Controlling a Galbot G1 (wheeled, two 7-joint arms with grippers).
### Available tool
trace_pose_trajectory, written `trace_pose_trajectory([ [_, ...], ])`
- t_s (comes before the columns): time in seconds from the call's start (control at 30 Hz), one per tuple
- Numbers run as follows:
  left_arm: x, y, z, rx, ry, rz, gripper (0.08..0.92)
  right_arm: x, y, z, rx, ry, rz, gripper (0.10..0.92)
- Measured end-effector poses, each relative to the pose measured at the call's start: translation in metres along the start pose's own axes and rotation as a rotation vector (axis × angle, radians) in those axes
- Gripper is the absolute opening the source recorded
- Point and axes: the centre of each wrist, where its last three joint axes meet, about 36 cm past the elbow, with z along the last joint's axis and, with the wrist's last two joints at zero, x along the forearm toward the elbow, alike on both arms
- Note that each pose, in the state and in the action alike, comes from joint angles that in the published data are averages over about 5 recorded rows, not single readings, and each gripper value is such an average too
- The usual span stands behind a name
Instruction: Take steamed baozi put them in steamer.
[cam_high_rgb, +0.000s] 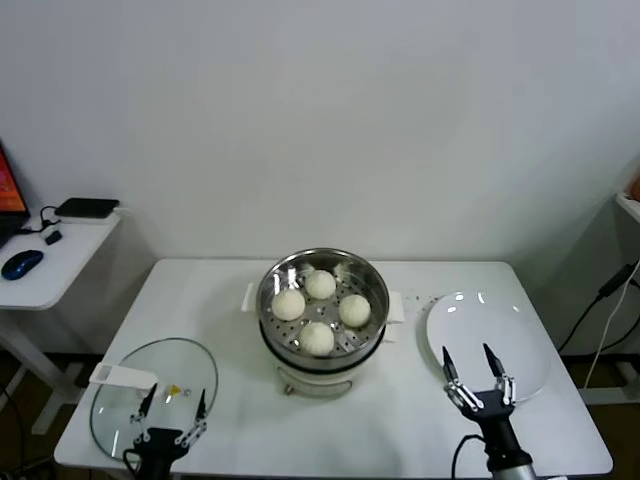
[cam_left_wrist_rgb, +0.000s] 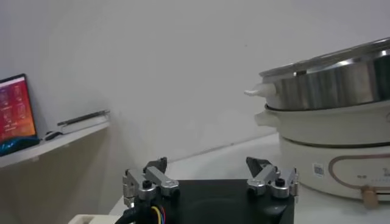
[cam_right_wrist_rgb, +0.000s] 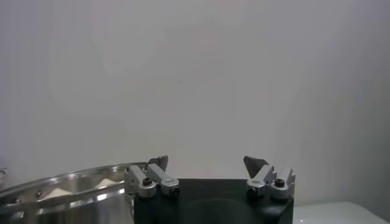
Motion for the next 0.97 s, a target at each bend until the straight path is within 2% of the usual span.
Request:
trace_pose_trajectory([
  [0.97,0.002,-0.002,-0.001,0.003,-0.003,0.002,0.823,0.021,0.011,0.007,0.006,0.009,0.061,0.823],
])
